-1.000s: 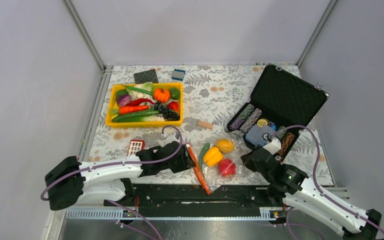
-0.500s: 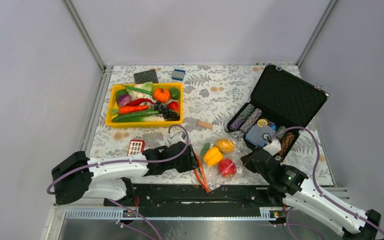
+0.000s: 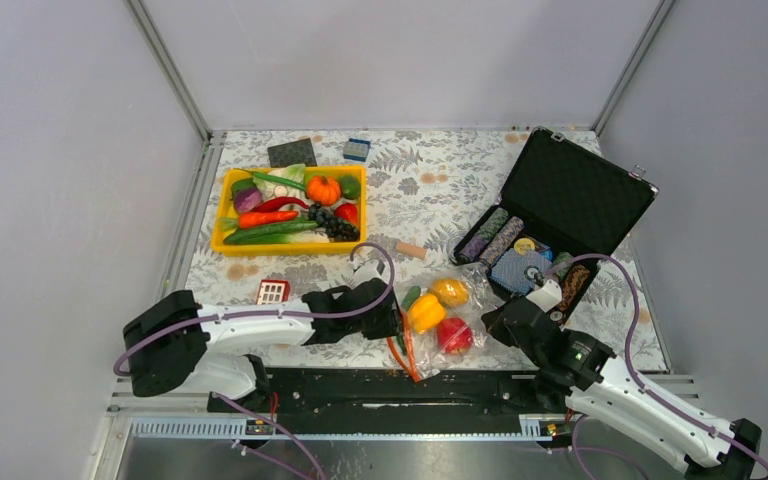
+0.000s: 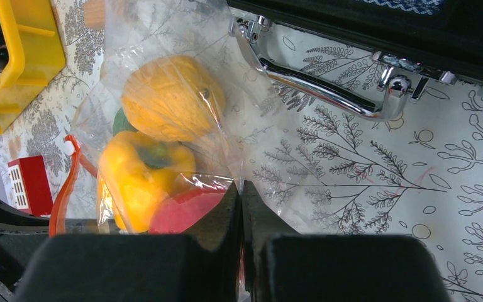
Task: Open the zip-top bag and remove the fake food
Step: Pick up the fake vegetable from the zipper food storage bag.
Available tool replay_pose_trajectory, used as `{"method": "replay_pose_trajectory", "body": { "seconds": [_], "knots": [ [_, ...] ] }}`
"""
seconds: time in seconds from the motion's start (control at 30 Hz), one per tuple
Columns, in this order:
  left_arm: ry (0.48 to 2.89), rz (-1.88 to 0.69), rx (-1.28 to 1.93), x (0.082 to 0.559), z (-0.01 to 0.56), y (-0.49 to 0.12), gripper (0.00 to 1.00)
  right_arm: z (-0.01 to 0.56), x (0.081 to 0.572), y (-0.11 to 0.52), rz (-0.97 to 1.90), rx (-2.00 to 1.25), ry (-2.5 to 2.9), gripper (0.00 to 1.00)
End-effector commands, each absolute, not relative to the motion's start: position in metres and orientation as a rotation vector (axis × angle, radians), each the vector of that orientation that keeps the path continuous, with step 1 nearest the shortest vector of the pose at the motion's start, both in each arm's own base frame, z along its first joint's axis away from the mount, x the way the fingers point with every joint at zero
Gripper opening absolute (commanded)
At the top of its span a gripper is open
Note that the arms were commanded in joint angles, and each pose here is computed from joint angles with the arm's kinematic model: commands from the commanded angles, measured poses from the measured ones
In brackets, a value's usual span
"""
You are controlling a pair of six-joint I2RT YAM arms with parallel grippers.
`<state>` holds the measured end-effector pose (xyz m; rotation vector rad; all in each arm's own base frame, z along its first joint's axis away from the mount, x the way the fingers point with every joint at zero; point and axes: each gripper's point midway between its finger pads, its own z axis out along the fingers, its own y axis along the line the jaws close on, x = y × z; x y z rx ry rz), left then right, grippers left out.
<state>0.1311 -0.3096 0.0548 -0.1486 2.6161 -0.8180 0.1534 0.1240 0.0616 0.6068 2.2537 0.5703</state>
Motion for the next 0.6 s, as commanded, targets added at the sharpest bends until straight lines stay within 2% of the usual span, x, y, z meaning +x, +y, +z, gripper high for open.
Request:
{"method": "replay_pose_trajectory", "body": {
  "seconds": [0.0, 0.57],
  "knots": [
    [2.541, -0.767, -0.108, 0.149, 0.07, -0.318, 0.36, 0.061, 0.153, 0.126, 0.591, 0.622, 2.252, 0.0],
    [2.55, -0.502, -0.033, 0.157, 0.05, -0.3, 0.34, 0.06, 0.153, 0.13, 0.609, 0.622, 2.257, 0.0]
  ]
}}
